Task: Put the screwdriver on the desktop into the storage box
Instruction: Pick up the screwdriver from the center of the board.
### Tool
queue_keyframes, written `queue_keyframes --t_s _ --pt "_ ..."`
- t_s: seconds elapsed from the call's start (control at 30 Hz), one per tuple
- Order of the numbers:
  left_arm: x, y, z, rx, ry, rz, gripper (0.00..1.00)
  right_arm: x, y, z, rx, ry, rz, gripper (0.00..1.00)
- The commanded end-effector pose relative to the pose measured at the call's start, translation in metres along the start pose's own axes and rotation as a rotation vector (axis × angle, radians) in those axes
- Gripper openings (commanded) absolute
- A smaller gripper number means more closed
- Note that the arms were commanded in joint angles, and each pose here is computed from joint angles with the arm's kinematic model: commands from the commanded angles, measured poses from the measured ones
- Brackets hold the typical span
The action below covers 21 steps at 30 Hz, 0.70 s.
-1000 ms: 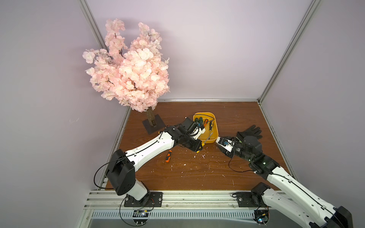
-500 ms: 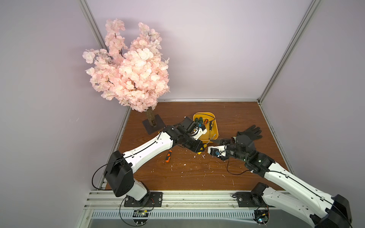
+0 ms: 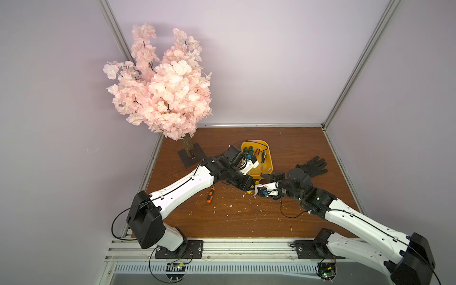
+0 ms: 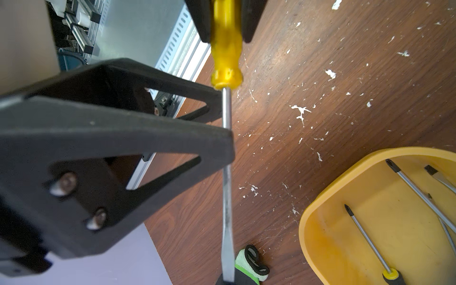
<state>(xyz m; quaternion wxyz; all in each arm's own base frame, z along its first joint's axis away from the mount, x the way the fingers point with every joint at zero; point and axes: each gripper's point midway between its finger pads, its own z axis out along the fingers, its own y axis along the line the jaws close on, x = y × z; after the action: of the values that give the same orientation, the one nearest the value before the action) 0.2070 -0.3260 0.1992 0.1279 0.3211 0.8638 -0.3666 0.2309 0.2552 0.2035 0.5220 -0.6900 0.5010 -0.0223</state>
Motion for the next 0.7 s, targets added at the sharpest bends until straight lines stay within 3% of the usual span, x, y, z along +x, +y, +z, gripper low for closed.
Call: queue_keyframes --t_s 0.0,0.2,0.47,0.67 --pt "0.003 -0.006 -0.006 0.028 -0.004 0.010 0.05 -0.014 -0.021 -0.002 0.071 -0.023 -0.038 0.50" --pt "0.002 -0.009 -0.009 0.035 -0.011 0.016 0.05 -0.013 -0.016 0.008 0.049 -0.002 -0.060 0.43" --pt "0.003 -0.004 -0.009 0.010 -0.016 0.006 0.06 -0.021 -0.014 0.008 0.035 -0.025 -0.063 0.17" --pt "0.000 -0.003 -0.012 -0.010 -0.029 0.003 0.11 -0.021 -0.006 0.010 0.008 -0.025 -0.054 0.04"
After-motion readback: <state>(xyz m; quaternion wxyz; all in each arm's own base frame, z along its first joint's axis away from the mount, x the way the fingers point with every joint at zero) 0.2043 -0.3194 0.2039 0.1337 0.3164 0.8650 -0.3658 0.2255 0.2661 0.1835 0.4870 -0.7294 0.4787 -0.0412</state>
